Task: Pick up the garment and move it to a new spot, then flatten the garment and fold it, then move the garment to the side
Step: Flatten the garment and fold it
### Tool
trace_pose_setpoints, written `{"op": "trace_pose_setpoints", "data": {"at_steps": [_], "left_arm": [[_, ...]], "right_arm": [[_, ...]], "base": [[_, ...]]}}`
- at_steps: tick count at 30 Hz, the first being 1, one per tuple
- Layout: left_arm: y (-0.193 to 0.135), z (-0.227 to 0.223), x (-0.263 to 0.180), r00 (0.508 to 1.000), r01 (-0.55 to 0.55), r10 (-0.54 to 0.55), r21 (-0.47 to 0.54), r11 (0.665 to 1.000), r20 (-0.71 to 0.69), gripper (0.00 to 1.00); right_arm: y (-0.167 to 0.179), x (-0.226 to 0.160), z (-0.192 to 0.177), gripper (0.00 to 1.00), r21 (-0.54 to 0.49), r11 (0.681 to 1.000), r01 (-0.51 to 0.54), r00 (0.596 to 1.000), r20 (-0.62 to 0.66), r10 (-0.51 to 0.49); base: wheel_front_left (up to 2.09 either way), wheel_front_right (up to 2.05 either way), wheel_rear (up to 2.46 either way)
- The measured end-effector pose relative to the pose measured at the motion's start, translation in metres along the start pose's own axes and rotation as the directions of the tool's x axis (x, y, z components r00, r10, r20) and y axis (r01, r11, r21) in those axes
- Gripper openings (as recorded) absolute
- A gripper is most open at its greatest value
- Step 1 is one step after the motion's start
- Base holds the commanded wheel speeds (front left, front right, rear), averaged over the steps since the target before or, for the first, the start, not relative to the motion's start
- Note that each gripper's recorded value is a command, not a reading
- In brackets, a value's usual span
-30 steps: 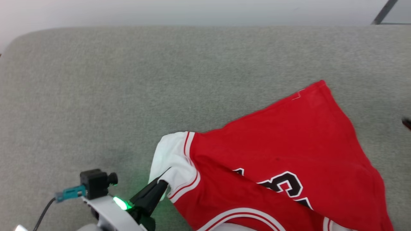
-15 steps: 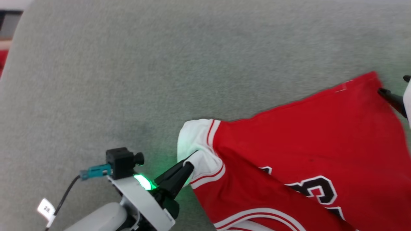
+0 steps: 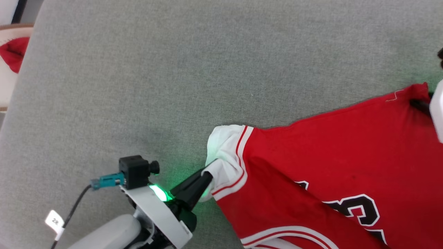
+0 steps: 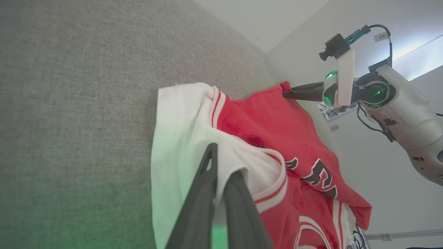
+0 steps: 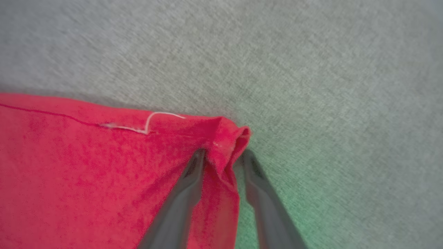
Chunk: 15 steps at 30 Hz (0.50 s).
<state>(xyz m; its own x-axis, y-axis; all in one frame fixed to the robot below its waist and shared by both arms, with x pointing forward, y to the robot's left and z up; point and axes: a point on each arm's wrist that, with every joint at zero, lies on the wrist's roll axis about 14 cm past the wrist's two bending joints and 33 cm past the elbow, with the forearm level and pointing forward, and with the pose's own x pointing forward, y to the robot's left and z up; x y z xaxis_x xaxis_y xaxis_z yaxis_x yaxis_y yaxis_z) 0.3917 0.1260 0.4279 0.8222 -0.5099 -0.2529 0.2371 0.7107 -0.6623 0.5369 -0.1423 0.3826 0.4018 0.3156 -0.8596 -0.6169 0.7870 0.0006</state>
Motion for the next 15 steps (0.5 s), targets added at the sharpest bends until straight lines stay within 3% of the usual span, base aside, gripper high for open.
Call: {"op": "trace_pose_setpoints", "data": {"at_steps": [8,12,15], "left_arm": [[-0.003,0.024,-0.004,0.998,0.006,-0.009,0.055,0.998,0.059,0.00],[-0.001,0.057,-0.002,0.993,0.003,-0.020,0.153,0.988,0.113,0.00],[-0.005,0.094,0.009,0.983,0.006,-0.051,0.249,0.968,0.174,0.00]], "right_arm": [[-0.005,-0.017,0.025,0.00,0.131,0.991,-0.014,0.983,0.182,-0.010],[-0.028,-0.046,0.054,0.00,0.221,0.975,0.013,0.935,0.343,-0.090],[-0.055,-0.074,0.076,0.00,0.282,0.958,0.054,0.870,0.457,-0.184]], "base": [[0.00,0.00,0.00],[0.00,0.00,0.00],[0.00,0.00,0.00]]}}
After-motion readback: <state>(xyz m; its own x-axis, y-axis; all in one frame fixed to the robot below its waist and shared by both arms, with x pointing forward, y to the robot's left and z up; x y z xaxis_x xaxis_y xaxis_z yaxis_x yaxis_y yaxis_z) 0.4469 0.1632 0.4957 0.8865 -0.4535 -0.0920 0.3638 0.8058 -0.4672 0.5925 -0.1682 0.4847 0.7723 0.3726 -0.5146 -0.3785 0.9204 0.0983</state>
